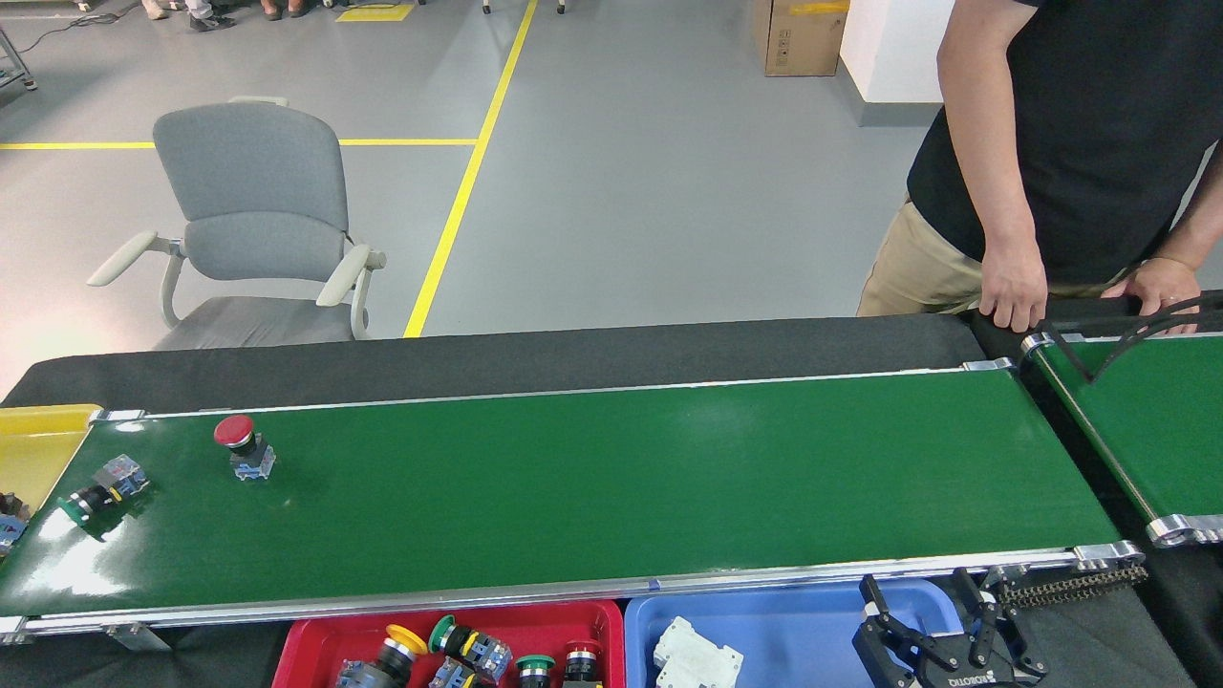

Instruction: Pick switch part from conveyor to tray

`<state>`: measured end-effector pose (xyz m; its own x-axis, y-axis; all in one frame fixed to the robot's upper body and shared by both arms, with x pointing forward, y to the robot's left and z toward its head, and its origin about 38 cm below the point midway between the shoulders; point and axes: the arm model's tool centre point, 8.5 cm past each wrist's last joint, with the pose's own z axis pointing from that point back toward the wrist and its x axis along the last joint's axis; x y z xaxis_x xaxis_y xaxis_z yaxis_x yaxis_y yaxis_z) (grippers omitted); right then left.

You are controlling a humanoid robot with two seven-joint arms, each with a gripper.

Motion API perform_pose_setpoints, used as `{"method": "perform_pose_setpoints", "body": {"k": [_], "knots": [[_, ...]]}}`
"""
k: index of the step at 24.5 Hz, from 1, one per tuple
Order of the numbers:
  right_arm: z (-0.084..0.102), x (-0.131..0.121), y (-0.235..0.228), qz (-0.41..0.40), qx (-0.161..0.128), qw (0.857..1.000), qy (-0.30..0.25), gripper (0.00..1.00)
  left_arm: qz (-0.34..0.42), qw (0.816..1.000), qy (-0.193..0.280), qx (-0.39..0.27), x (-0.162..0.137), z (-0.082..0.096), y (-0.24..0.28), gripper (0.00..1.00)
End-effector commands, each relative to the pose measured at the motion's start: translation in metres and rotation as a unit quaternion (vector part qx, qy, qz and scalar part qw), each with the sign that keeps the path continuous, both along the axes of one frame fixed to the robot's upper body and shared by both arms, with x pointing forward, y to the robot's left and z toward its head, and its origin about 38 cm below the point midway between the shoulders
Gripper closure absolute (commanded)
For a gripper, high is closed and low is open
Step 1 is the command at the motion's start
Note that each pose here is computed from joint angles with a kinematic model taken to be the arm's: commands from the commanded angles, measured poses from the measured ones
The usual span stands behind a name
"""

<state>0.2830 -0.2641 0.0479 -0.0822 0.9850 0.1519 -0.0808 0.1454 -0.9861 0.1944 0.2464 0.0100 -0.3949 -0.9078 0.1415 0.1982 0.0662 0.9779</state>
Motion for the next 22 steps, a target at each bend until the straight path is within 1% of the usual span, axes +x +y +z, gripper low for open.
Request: {"method": "perform_pose_setpoints", "body": {"k": [1,5,9,11,12,15,17,18,20,22], "knots": [[0.007,0.002,-0.003,0.000,-0.003,1.000,-0.011,0.01,0.018,1.000,-0.017,0.007,0.003,0.008,0.013,0.01],[0.009,0.004,-0.002,0.000,-0.003,1.000,-0.015,0.01,0.095,0.994,-0.038,0.024,0.008,0.019,0.056,0.01],[0.009,0.004,-0.002,0.000,-0.003,1.000,-0.015,0.01,0.175,0.981,-0.058,0.056,0.009,0.033,0.107,0.01],[0.010,0.005,-0.002,0.000,-0.002,1.000,-0.017,0.01,0.219,0.970,-0.079,0.077,0.026,0.043,0.129,0.01],[0.010,0.005,-0.002,0.000,-0.002,1.000,-0.017,0.01,0.233,0.966,-0.081,0.083,0.036,0.043,0.139,0.01],[0.011,0.006,-0.002,0.000,-0.002,1.000,-0.018,0.01,0.237,0.963,-0.081,0.101,0.060,0.044,0.162,0.01],[0.011,0.006,-0.002,0.000,-0.002,1.000,-0.018,0.01,0.239,0.962,-0.082,0.099,0.071,0.044,0.166,0.01],[0.011,0.006,-0.002,0.000,-0.002,1.000,-0.018,0.01,0.243,0.962,-0.080,0.097,0.077,0.043,0.168,0.01],[0.012,0.007,-0.002,0.001,-0.002,1.000,-0.021,0.01,0.250,0.961,-0.072,0.095,0.098,0.043,0.178,0.01],[0.012,0.007,-0.002,0.000,-0.001,1.000,-0.021,0.01,0.262,0.959,-0.047,0.099,0.126,0.043,0.199,0.01]]}}
